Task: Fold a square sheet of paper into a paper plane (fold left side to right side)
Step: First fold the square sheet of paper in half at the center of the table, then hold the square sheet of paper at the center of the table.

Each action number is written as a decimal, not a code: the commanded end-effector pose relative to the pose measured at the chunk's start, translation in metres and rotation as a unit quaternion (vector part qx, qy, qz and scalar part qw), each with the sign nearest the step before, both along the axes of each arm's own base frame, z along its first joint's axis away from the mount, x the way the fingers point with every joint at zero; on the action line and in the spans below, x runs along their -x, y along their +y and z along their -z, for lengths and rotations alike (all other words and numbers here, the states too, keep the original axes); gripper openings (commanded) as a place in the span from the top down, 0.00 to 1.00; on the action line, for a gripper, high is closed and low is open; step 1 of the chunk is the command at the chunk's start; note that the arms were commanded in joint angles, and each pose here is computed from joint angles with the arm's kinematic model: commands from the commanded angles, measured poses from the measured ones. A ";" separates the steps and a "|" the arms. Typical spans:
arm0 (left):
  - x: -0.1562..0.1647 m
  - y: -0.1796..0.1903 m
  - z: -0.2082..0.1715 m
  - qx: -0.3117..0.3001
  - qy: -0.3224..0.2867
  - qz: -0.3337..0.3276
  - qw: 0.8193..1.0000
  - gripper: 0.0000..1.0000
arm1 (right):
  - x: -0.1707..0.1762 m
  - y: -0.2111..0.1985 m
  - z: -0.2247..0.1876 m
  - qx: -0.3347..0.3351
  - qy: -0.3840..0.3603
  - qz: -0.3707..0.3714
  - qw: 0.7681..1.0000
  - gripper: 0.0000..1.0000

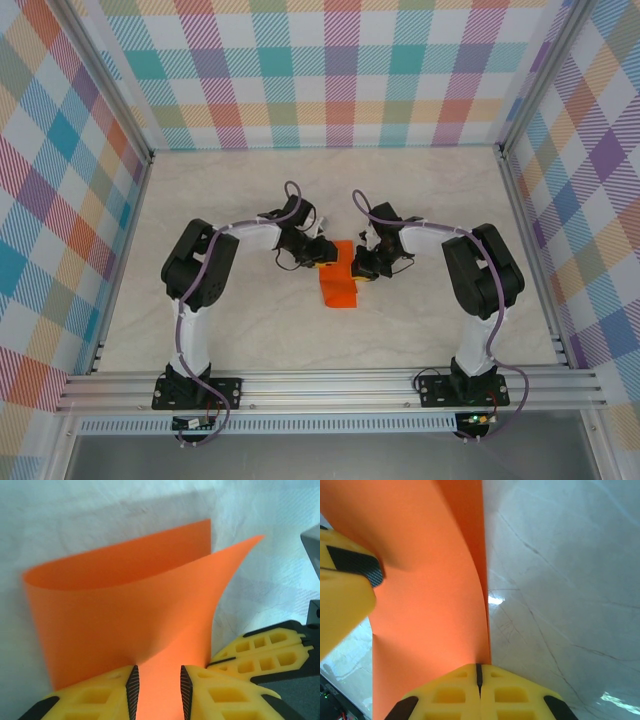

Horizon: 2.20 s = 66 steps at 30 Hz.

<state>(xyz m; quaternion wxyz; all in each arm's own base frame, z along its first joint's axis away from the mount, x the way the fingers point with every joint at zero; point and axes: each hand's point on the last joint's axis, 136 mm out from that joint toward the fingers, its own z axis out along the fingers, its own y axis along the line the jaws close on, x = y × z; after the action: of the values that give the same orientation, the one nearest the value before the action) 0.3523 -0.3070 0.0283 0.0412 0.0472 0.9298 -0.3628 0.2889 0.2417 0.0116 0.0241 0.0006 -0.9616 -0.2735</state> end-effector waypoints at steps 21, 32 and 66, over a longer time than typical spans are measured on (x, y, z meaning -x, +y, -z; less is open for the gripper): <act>-0.096 0.048 -0.018 0.000 -0.056 -0.085 0.995 0.66 | 0.038 -0.038 0.047 0.111 0.066 -0.006 0.992 0.95; -0.019 0.007 -0.058 0.050 -0.088 -0.035 0.994 0.68 | 0.035 -0.036 0.045 0.108 0.061 -0.004 0.992 0.95; 0.014 -0.021 0.020 -0.018 -0.035 -0.011 0.999 0.70 | -0.070 0.013 -0.057 -0.099 -0.099 0.059 0.988 1.00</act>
<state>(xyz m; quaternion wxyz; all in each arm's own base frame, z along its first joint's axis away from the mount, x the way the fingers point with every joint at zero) 0.3513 -0.3321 0.0292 0.0923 0.0535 0.9228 -0.3703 0.3442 0.2410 0.0685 -0.0869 -0.0226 -0.9348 -0.3435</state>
